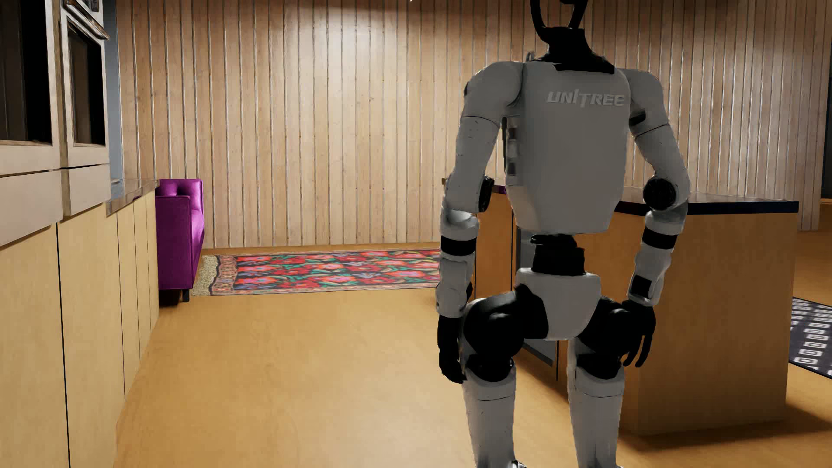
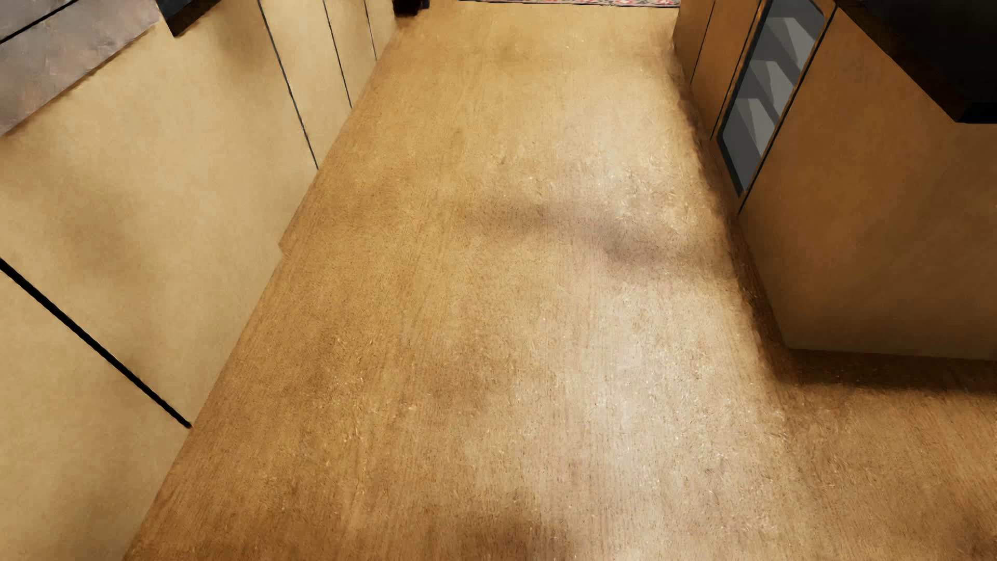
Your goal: Go around the counter
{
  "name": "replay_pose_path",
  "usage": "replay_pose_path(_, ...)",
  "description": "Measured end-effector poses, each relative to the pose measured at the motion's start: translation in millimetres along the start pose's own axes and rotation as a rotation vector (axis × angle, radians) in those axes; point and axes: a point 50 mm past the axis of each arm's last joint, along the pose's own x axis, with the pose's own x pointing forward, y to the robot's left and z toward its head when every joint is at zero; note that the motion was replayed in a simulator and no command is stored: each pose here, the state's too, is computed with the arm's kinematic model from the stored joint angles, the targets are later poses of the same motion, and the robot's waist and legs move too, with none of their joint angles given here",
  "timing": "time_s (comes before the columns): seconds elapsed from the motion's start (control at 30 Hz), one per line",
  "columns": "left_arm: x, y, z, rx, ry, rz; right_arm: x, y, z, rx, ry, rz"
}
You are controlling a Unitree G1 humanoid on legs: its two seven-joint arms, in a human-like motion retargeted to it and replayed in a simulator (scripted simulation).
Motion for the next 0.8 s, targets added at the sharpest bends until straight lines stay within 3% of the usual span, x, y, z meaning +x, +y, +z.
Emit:
replay_pose_path(0.27, -2, 20, 34, 0.012, -0.149, 0.05, -5, 1, -8, 0.047, 0.002, -0.013)
replay_pose_path(0.53, 0, 40, 82, 0.069, -0.289, 0.088, -15, 14, -51, 0.012, 0.156, 0.032)
replay_pose_path(0.7, 5, 13, 33, 0.066, -0.105, 0.014, -19, 15, -66, 0.006, 0.222, 0.035)
replay_pose_path(0.8, 0, 0, -2, 0.066, 0.01, -0.02, -12, 12, -44, 0.011, 0.142, 0.026)
